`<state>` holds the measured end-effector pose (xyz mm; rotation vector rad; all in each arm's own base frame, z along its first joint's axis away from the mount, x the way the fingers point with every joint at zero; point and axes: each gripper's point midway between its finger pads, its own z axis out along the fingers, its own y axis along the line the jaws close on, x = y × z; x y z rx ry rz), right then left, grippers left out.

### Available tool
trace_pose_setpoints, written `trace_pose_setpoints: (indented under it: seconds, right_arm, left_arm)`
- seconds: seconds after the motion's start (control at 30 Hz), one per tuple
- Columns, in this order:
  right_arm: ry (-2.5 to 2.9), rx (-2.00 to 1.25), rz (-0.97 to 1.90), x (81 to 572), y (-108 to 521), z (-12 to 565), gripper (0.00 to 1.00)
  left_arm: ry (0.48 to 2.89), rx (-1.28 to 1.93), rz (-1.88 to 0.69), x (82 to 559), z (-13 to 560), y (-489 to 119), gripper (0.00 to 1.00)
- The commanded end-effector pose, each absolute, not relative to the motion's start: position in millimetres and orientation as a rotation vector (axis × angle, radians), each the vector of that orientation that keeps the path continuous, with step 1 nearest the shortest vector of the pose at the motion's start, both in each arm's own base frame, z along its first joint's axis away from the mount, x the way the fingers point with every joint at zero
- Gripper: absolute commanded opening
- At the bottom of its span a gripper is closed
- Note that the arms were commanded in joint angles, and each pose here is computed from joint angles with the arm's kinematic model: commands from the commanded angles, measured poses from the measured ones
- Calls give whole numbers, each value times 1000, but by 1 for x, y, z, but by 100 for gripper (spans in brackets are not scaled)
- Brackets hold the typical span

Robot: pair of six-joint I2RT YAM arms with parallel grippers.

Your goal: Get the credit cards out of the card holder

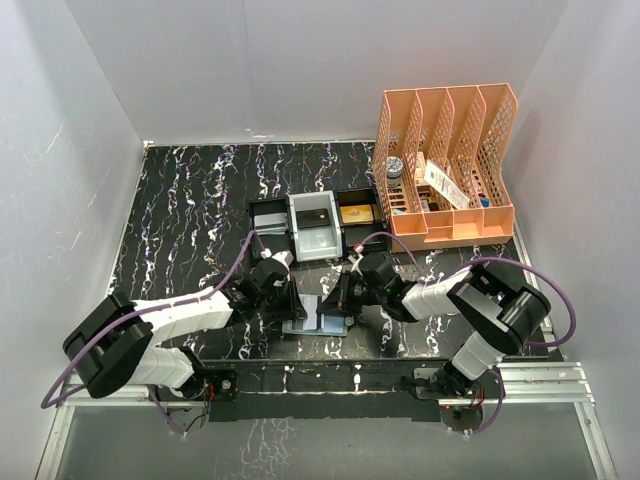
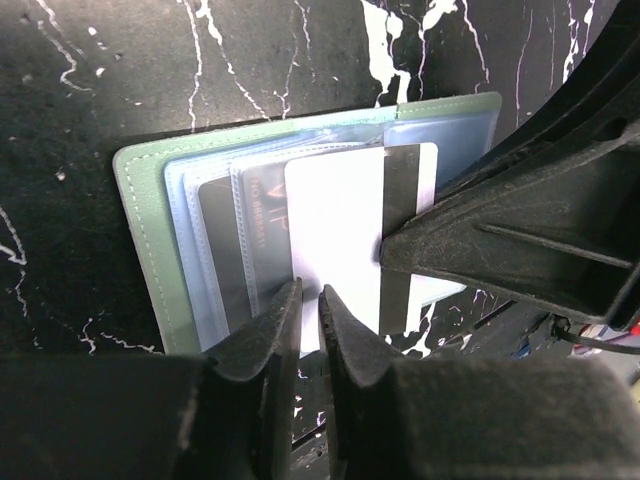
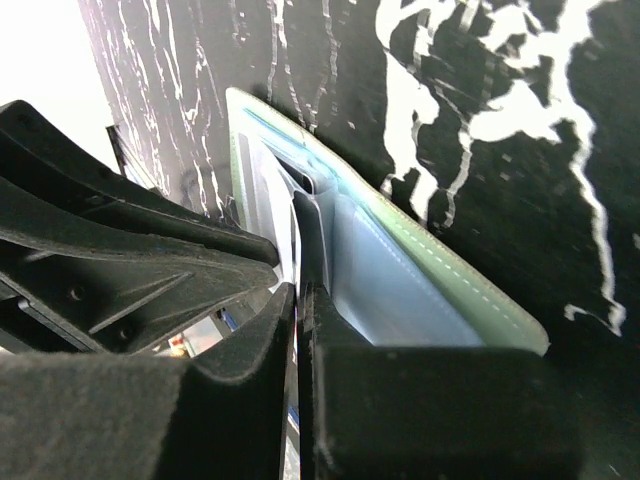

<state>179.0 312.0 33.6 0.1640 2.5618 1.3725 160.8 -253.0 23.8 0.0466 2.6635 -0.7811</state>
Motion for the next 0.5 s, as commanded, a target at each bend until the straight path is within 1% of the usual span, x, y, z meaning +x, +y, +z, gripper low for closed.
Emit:
trace_pose_setpoints:
  seconds: [0.0,0.07,0.1,0.13,0.2,0.27,0.4,0.47]
  right_arm:
    - [2543,40,1333,191,322,48,0]
    - [2558,-19,1307,193,323,51,0]
    - [2561,-42,1299,192,323,51,0]
    - [2567,-53,1297,191,322,51,0]
    - [2581,-64,1315,189,322,49,0]
    - [2585,-77,1338,188,324,49,0]
    - [2578,-98,1345,190,328,49,0]
    - [2592,-101,1349,189,328,48,0]
  left_arm:
    - [2737,-57,-585,147,-3,-216,15]
    - [2700,-112,-637,150,-3,-219,16]
    - [2684,-124,-653,151,-1,-221,18]
    - [2669,-133,-658,153,2,-221,22]
    - [2626,-116,-679,159,14,-224,36]
    - [2574,-119,-711,167,32,-229,47]
    - [2477,-123,-793,179,59,-241,59]
    - [2465,-106,-806,181,65,-244,60]
